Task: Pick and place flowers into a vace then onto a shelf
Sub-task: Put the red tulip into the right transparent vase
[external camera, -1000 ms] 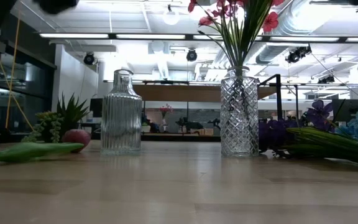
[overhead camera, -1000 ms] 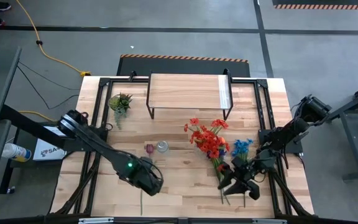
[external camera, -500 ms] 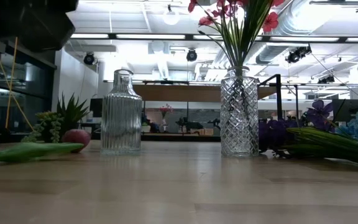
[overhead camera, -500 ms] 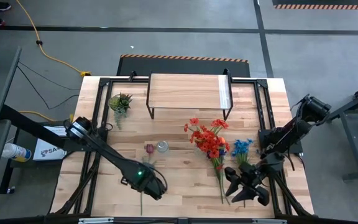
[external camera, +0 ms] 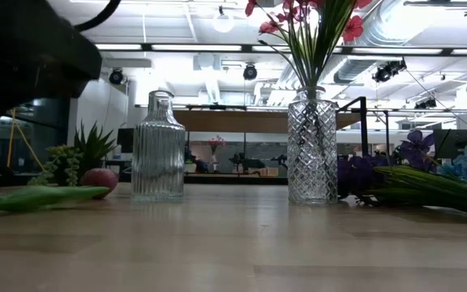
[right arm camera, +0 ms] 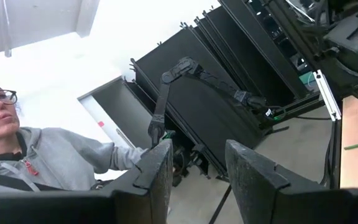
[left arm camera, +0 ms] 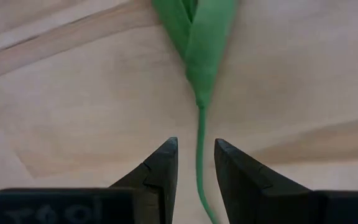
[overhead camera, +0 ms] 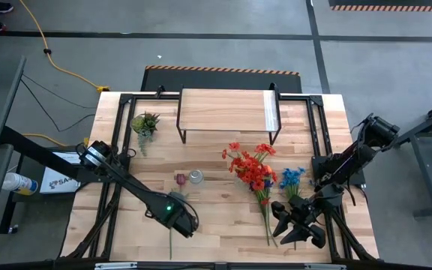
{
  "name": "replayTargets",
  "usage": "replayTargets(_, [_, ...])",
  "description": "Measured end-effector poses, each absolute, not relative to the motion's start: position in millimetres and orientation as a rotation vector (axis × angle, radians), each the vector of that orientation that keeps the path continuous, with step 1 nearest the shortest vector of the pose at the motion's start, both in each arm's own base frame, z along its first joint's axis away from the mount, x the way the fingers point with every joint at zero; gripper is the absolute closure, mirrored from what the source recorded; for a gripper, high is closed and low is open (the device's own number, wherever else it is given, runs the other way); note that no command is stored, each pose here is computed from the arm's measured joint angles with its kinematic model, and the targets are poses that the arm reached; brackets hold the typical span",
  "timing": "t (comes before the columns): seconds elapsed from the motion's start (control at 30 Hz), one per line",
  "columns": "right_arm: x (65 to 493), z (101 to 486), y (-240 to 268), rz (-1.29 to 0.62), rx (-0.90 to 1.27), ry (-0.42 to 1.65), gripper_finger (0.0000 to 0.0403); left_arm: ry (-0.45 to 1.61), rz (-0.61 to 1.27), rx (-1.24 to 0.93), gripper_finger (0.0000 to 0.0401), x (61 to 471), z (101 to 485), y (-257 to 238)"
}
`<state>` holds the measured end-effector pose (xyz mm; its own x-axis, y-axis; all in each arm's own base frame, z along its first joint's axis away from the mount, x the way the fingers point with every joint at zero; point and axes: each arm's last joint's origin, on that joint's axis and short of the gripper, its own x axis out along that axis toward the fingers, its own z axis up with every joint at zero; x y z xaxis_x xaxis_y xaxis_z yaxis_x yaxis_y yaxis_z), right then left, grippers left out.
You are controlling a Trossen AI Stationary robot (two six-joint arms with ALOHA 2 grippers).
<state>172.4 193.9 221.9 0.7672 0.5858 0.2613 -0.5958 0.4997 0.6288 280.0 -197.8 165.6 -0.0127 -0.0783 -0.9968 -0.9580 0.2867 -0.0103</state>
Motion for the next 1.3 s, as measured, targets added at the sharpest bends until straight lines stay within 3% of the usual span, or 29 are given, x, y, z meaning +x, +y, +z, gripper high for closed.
replayTargets(0.63, [173, 222, 193, 0.679, 0.767, -0.026, 0.0263, 1.342, 0.916, -1.125, 0.0265, 278, 145, -196])
replayTargets(0.77, [174, 222, 193, 0.668, 0.769, -0.028, 0.0263, 1.338, 0.934, -1.136, 0.0293, 277, 145, -195])
replayTargets(0.97, [174, 222, 193, 0.667, 0.769, -0.029, 0.0263, 1.341, 0.943, -1.131, 0.0378, 276, 144, -195])
replayTargets(1.3, [173, 224, 192, 0.683, 0.778, -0.044, 0.0263, 1.318, 0.933, -1.153, 0.0379, 281, 151, -201])
